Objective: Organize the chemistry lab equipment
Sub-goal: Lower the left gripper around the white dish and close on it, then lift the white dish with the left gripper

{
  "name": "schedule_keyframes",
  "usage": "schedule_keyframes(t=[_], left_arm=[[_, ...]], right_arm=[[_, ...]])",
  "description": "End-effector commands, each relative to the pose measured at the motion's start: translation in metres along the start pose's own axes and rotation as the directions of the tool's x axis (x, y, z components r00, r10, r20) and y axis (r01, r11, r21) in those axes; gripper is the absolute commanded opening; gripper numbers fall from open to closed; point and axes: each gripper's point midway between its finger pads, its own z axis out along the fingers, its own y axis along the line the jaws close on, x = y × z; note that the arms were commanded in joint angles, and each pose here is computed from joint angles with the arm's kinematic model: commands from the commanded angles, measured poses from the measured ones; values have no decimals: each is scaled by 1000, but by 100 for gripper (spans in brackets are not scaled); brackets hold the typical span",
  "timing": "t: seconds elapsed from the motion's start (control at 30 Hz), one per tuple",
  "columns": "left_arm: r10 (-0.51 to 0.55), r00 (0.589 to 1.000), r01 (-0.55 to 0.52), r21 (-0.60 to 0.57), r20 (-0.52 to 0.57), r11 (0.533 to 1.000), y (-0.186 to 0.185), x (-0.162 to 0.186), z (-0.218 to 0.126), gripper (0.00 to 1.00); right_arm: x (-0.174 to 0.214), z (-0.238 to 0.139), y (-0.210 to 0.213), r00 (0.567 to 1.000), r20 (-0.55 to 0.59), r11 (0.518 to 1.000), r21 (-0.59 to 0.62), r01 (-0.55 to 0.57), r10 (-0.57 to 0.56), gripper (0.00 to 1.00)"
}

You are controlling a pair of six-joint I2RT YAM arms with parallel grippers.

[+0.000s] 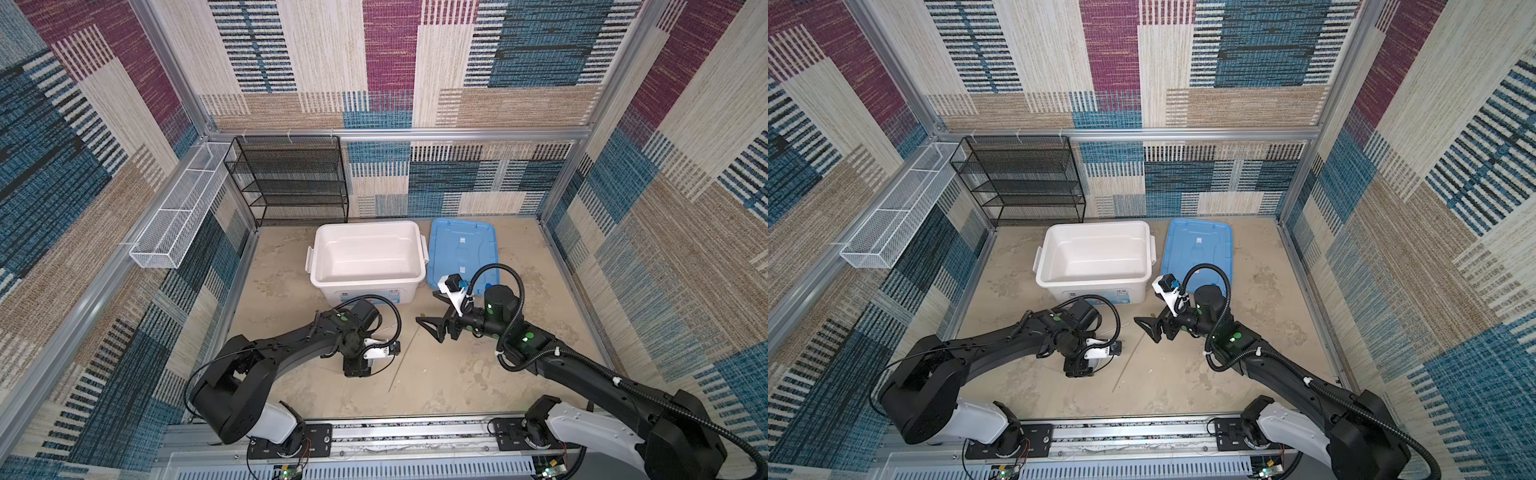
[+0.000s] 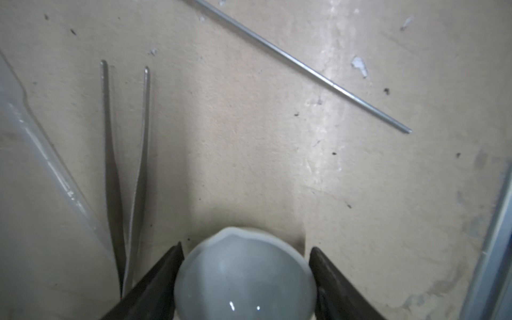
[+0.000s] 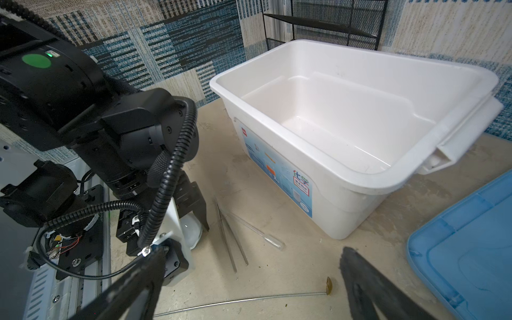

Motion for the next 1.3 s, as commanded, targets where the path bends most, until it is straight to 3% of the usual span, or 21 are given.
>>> schedule_keyframes(t=[0.0,0.33,0.67,0.8,0.87,0.97,1.07,1.13,1.27], left_arm=[[-26,1000,26,22,14,999,-3,-4,-2,68],[-30,997,34,-54,72,998,4,-12,-25,59],[-165,952,219,-197,258,956,25,-35,-105,41],[-201,913,300,-249,356,921,38,-45,-152,40],[-238,882,365,-271,407,891,49,-49,-179,39],[-360,806,512,-249,470,822,72,-51,-215,31],[-456,734,616,-212,503,758,93,-54,-239,30],[-510,683,682,-206,524,702,108,-53,-249,30],[-651,539,825,-179,535,537,145,-40,-253,27]], right_arm=[[-5,0,-1,1000,9,1000,6,-2,2,100],[-7,-1,0,1000,16,1000,10,0,0,100],[-56,-24,8,989,145,1000,24,12,-16,99],[-76,-27,10,984,177,1000,22,17,-21,99],[-86,-26,10,982,187,1000,18,23,-26,99],[-102,-22,9,979,203,1000,18,25,-28,99],[-116,-10,4,980,198,1000,15,14,-16,99],[-124,1,2,984,181,1000,6,1,-2,99],[-136,23,1,988,155,999,-45,2,5,99]])
